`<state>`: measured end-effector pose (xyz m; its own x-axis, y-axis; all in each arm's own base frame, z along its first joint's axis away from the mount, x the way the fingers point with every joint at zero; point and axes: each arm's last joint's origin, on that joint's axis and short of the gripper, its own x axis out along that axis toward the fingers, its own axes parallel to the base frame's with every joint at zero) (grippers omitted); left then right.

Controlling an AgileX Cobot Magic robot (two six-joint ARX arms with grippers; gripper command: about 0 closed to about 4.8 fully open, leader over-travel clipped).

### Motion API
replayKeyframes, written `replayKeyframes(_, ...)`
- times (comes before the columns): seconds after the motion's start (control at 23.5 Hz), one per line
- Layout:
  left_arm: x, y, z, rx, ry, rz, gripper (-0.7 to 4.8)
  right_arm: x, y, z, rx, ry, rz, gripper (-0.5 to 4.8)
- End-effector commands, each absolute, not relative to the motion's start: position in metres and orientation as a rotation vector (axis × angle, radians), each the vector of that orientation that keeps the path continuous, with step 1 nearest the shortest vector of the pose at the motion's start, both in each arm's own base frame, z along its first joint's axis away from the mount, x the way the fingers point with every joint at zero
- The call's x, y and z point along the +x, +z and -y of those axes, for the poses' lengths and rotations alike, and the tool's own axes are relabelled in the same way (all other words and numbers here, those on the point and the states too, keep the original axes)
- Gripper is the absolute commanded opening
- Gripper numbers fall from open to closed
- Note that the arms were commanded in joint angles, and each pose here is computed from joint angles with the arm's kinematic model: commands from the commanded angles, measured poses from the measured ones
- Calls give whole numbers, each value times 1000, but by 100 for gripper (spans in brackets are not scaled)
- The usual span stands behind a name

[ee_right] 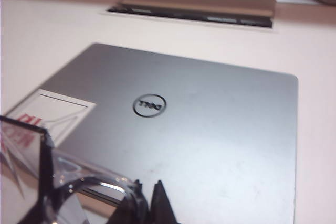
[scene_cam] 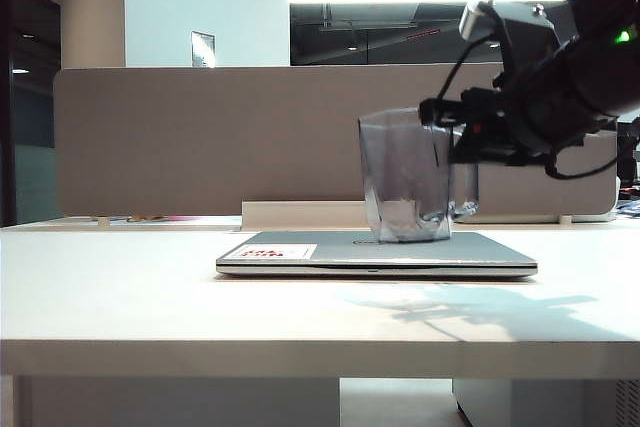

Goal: Pick up the water cup and place it on the side of the laptop close to you.

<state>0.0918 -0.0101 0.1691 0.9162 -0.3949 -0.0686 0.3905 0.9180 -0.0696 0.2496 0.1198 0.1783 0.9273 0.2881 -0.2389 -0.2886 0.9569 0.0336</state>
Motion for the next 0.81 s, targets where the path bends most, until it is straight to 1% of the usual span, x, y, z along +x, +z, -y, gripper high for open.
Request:
replayKeyframes(0.04,92,170,10,-52,-403,-72,-3,253,175,-122,11,292,-238,-2)
replayKeyframes(0.21,92,170,10,-52,-403,-72,-3,256,165,-124,58,284,-257,-2)
replayKeyframes(0.81,92,170,10,-52,-402,-72,-3,264,142,-128,89,286,-251,-1)
